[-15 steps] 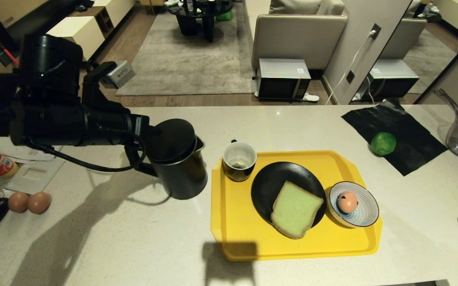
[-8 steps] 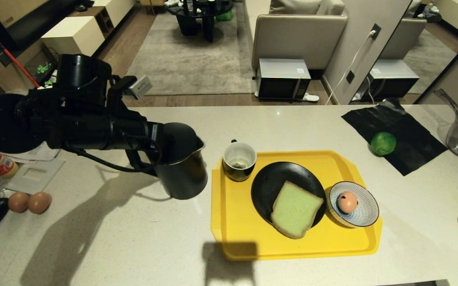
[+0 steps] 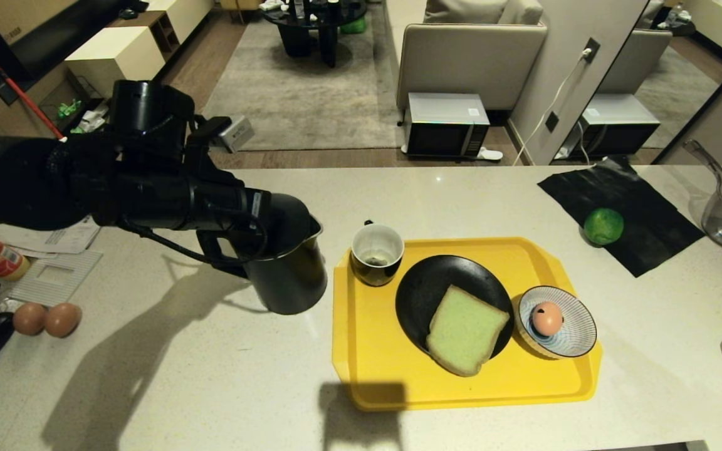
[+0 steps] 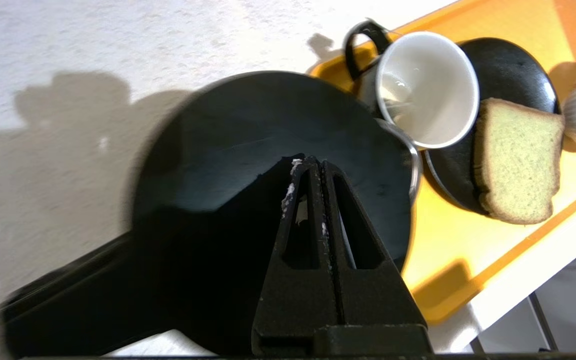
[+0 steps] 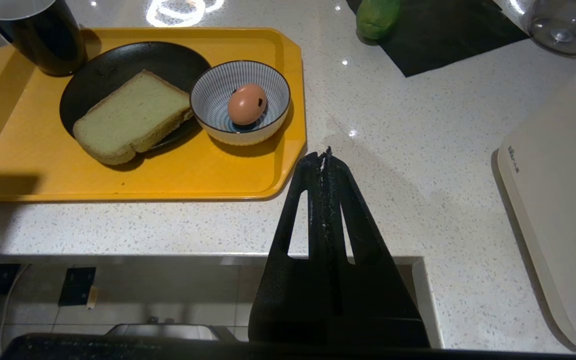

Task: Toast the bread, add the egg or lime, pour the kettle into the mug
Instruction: Pick up the kettle

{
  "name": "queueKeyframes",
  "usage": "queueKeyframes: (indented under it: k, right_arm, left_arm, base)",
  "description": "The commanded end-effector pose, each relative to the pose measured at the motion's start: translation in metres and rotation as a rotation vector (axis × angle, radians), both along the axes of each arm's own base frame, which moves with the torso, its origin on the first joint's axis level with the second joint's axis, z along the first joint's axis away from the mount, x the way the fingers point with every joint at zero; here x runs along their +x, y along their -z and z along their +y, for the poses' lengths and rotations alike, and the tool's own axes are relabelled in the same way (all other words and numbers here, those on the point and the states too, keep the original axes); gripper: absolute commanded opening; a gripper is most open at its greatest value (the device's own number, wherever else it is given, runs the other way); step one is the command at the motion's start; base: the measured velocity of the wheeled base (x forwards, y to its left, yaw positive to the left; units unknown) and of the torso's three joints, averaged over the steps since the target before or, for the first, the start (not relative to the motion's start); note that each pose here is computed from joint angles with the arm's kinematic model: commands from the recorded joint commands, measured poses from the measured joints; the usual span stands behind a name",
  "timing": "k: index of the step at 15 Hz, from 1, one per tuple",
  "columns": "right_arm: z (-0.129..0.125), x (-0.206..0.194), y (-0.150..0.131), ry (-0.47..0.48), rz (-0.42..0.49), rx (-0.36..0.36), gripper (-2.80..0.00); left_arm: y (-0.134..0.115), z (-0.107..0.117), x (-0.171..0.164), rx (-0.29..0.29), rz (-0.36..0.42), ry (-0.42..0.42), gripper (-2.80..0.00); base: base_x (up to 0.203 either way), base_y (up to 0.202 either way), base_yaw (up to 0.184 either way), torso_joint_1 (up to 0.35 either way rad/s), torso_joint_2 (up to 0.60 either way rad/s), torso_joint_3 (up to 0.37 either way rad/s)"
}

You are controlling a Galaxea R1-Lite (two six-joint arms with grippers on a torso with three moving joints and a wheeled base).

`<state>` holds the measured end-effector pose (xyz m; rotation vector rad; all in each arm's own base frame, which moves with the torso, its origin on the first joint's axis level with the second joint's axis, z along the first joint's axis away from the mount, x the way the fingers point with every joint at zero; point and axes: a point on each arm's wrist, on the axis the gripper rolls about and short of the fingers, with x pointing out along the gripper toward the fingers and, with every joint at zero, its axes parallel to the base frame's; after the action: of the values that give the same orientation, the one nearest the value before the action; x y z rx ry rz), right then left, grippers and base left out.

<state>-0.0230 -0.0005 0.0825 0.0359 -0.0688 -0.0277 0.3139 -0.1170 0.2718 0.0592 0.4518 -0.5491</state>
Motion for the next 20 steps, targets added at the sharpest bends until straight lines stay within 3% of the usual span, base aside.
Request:
queueKeyframes:
  k: [1,6,8,10,15,17,20]
  right_arm:
    - [0.0,0.002,0.007,0.0,0.027,0.0,-2.8]
    - [0.0,0.002,0.007,0.0,0.027,0.0,-2.8]
    - [0.0,0.002,0.007,0.0,0.027,0.0,-2.8]
    - [0.0,0.002,0.007,0.0,0.027,0.0,-2.8]
    - [0.0,0.002,0.007,0.0,0.027,0.0,-2.8]
    - [0.0,0.002,0.007,0.0,0.027,0.0,-2.8]
    - [0.0,0.002,0.007,0.0,0.027,0.0,-2.8]
  left_arm:
    - [-0.038,0.006,-0.02,-0.03,-0.082,0.001,-2.8]
    - [-0.09,0.033,-0.094,-0.047,-0.191,-0.097,-2.8]
    - [-0.097,0.038,-0.122,-0.081,-0.185,-0.218,-2.8]
    - [-0.083,0.04,-0.147,-0.088,-0.118,-0.263,-2.8]
    - [-0.007,0.058,-0.189,0.028,0.057,-0.368,-2.8]
    - [0.007,0.065,-0.191,0.012,0.103,-0.478,-2.8]
    - [0.026,0.068,-0.195,0.001,0.171,-0.506,-2.8]
  base:
    - [0.0,0.0,0.0,0.0,0.0,0.0]
    - [0.0,0.0,0.0,0.0,0.0,0.0]
    - [0.0,0.0,0.0,0.0,0.0,0.0]
    - [0.0,0.0,0.0,0.0,0.0,0.0]
    - [0.0,0.0,0.0,0.0,0.0,0.0]
    - [0.0,0.0,0.0,0.0,0.0,0.0]
    - [0.0,0.0,0.0,0.0,0.0,0.0]
